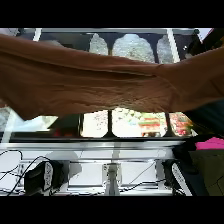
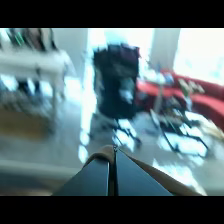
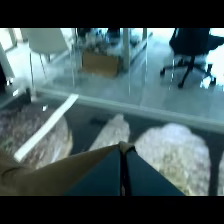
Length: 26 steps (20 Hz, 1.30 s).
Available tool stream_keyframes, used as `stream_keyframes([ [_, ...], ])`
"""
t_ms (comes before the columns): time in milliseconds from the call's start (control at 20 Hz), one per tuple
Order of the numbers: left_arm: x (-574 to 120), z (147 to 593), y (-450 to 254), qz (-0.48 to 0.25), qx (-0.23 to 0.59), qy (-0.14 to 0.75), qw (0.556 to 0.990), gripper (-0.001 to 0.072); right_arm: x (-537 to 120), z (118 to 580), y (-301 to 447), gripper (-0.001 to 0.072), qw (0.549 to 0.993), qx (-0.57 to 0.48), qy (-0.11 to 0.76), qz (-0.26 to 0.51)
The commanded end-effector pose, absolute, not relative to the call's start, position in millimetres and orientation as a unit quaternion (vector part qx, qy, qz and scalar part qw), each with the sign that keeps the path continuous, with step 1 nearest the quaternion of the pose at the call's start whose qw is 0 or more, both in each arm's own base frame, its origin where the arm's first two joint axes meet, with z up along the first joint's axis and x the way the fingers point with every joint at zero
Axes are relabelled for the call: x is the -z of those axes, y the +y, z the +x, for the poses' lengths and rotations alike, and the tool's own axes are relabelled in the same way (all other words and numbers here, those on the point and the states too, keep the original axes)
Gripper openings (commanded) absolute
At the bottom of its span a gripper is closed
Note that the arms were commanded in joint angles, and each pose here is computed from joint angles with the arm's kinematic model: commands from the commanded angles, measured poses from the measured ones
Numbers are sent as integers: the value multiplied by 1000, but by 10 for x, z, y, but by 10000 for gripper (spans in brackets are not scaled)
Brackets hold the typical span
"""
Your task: Fold the clothes and pants, and hang the long-sleeved shirts on hangers.
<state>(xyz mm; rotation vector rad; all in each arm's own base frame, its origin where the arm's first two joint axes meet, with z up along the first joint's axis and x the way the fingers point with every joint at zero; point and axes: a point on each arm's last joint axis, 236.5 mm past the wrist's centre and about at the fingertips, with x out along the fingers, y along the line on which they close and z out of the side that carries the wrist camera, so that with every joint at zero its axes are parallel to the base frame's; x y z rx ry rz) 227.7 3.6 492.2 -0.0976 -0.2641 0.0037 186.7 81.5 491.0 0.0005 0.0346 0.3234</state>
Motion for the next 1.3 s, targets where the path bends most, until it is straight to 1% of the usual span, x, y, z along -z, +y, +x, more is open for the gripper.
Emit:
stream_keyframes([
  [0,-5178,2017,187,-12,-57,-190,980,16,-5147,1814,801,11,987,-156,-25,1],
  [100,-4976,2269,264,-29,-50,-146,988,16,-4971,2122,745,11,988,-155,10,13],
  [200,-4652,2642,391,-62,-40,-80,994,17,-4662,2553,656,11,986,-150,63,30],
  [350,-3966,3281,618,-105,-25,40,993,17,-3965,3385,490,11,974,-141,163,66],
  [450,-3403,3722,764,-136,-14,123,983,18,-3440,3988,355,11,964,-129,214,96],
  [600,-2493,4367,834,-170,9,227,959,18,-2651,4885,130,11,952,-99,252,145],
  [750,-1559,4832,683,-201,34,318,926,19,-1768,5525,74,12,929,-88,296,205],
  [850,-1094,5037,581,-212,40,352,911,19,-1252,5757,43,12,917,-75,322,221],
  [950,-809,5172,527,-216,39,367,904,19,-925,5867,33,12,910,-68,339,230],
  [1050,-682,5259,526,-217,34,367,904,19,-839,5935,-15,12,911,-59,335,231],
  [1200,-727,5322,594,-215,23,350,912,20,-963,6046,-116,14,925,-44,300,229],
  [1250,-727,5323,612,-215,21,349,912,44,-977,6054,-130,123,926,-42,298,227],
])
